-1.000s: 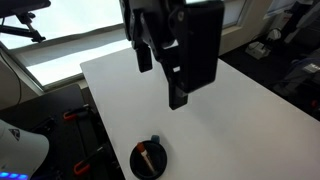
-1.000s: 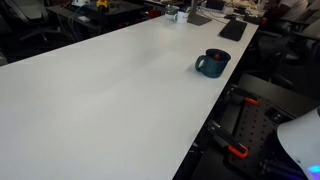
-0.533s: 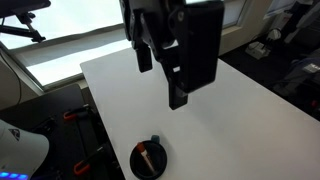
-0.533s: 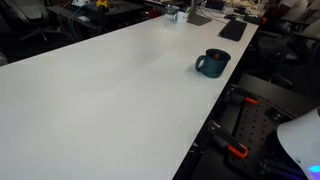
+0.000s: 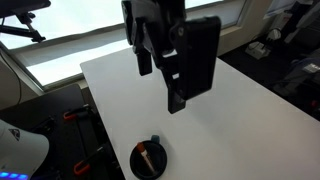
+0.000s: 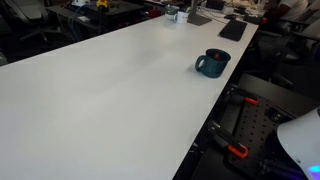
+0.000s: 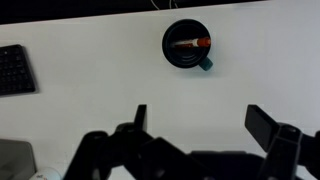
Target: Take the marker out of the mug and place it to the left of the mug
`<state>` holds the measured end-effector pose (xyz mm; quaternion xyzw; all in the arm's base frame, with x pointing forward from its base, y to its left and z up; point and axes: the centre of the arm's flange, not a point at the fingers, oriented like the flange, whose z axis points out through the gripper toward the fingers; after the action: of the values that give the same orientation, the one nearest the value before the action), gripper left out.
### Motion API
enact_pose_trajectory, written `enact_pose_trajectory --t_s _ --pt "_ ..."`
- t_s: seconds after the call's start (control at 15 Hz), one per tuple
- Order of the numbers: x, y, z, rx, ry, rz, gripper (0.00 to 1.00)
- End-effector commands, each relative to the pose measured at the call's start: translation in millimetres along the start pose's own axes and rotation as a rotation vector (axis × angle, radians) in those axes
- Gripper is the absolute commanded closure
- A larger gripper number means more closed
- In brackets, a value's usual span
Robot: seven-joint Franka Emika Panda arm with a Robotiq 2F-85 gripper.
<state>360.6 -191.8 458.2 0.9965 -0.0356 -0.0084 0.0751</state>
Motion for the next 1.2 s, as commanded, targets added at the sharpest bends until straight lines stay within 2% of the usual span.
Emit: enact_pose_trajectory --t_s 0.0,0.27,0.6,1.13 --pt "13.8 1.7 4.7 0.017 -0.022 -0.004 0.0" --pt "25.9 -4.7 1.1 -0.013 -0.034 -0.011 0.0" --pt "44.6 -34.4 -5.5 -0.047 -0.04 -0.087 0.0" --pt "79.3 -64.0 21.2 -0.042 -0.17 -0.177 0.0"
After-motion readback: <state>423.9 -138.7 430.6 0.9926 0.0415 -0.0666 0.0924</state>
